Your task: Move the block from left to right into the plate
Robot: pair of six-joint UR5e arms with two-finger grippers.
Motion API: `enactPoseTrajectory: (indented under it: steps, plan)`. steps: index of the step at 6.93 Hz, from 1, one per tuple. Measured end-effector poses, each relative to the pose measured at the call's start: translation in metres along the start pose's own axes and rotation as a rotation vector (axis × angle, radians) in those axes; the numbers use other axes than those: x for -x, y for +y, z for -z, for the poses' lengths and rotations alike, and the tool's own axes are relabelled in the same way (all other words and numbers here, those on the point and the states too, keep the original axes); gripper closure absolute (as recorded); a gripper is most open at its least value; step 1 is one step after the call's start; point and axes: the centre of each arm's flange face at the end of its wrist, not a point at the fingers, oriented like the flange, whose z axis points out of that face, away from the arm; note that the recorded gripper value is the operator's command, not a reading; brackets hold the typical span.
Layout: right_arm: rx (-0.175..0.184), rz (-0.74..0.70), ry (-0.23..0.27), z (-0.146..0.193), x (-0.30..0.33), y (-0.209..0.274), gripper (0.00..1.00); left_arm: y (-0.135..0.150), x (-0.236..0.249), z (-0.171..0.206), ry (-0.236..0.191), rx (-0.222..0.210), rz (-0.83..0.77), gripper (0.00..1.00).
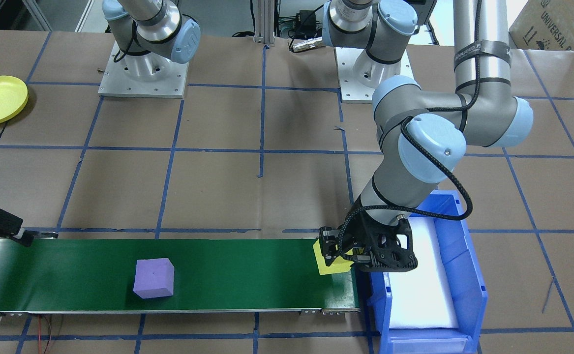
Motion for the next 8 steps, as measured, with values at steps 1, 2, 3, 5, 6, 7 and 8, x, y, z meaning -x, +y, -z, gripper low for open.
enactPoseTrajectory:
  steps: [1,2,3,5,6,7,8]
  plan:
    - [0.0,0.0,0.0,0.0,0.0,0.0,0.0,-0.003,0.002,-0.013,-0.001,-0.006,-0.002,0.0]
    - [0.0,0.0,0.0,0.0,0.0,0.0,0.0,-0.009,0.004,-0.022,0.0,-0.032,-0.007,0.0]
    - [0.0,0.001,0.003,0.0,0.0,0.0,0.0,-0.014,0.004,-0.025,0.001,-0.055,-0.012,0.0]
    - [0.001,0.001,0.006,0.0,-0.002,-0.002,0.0,-0.02,-0.001,0.011,-0.015,-0.128,-0.047,0.0]
    - [0.0,0.001,0.005,0.0,-0.002,-0.002,0.0,-0.017,-0.002,0.048,-0.065,-0.152,-0.064,0.0]
    - [0.0,0.001,0.004,-0.001,-0.002,-0.003,0.0,-0.003,0.0,0.087,-0.122,-0.118,-0.06,0.0]
    - [-0.003,0.003,0.006,0.001,-0.002,-0.004,0.0,0.021,0.004,0.128,-0.173,-0.056,-0.046,0.0]
